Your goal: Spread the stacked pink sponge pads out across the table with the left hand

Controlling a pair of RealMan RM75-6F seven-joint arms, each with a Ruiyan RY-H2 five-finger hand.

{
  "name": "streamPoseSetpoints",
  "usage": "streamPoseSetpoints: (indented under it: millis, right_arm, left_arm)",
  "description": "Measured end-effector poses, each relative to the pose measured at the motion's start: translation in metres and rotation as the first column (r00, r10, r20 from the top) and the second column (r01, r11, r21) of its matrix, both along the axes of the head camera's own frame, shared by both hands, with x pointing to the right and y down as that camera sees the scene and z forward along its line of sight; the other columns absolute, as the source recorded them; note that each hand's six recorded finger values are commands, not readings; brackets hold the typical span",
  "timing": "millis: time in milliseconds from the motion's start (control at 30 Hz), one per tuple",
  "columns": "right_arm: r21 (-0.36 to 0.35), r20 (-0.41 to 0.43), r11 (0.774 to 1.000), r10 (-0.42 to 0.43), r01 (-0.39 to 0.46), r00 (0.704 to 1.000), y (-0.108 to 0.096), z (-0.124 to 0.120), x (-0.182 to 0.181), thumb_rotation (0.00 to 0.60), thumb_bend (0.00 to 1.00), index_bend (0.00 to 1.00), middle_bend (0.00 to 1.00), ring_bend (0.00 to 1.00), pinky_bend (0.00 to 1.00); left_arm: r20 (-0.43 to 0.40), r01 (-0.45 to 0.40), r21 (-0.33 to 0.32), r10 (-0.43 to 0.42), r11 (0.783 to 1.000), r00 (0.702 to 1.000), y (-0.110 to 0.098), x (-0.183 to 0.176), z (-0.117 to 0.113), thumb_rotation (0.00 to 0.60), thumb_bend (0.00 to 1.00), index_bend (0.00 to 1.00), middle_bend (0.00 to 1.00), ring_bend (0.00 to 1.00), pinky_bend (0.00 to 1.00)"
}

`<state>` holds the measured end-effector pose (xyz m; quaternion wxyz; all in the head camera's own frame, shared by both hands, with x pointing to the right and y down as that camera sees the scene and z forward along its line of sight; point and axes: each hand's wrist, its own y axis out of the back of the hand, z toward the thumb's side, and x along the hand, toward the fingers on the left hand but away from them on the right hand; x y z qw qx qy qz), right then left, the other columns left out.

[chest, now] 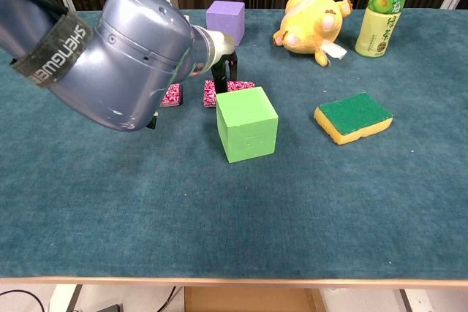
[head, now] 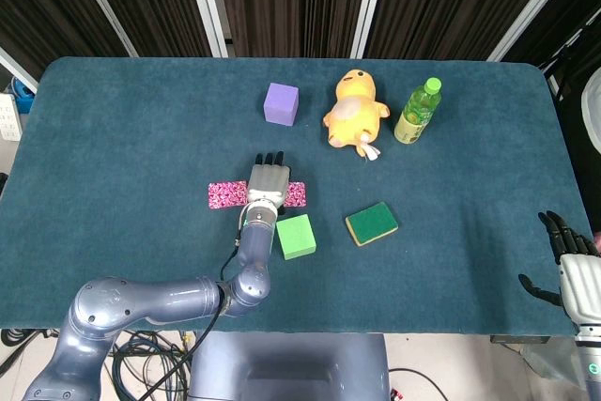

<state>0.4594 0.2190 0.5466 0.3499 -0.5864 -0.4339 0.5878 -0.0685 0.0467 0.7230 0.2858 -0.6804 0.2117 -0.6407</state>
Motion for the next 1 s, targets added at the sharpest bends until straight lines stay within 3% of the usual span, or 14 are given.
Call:
streamPoseSetpoints:
  millis: [167, 467, 1000]
  right_arm:
    - [0.002, 0.0, 1.0, 0.003, -0.003, 1.0, 0.0002, -0.0008, 0.0001, 0.6, 0.19, 0.0, 0.07, 0.16, 0.22]
    - [-0.003, -0.001, 1.0, 0.003, -0.003, 1.0, 0.0, 0.0007, -0.0003, 0.6, 0.19, 0.0, 0.07, 0.16, 0.22]
    - [-0.004, -0.004, 1.0, 0.01, -0.01, 1.0, 0.0003, 0.0, 0.0008, 0.6, 0.19, 0.0, 0.07, 0.16, 0.22]
  left_arm:
    - [0.002, -0.012, -0.01, 0.012, 1.0, 1.0, 0.0026, 0.001, 0.0002, 0.6, 0.17, 0.42, 0.1, 0.0, 0.0]
    - [0.016, -0.019, -0.013, 0.019, 1.0, 1.0, 0.0017, -0.0021, -0.0001, 0.6, 0.17, 0.35, 0.09, 0.0, 0.0]
    - [0.013, -0.025, -0.009, 0.025, 1.0, 1.0, -0.0013, -0.0054, -0.0084, 0.6, 0.17, 0.34, 0.09, 0.0, 0.0]
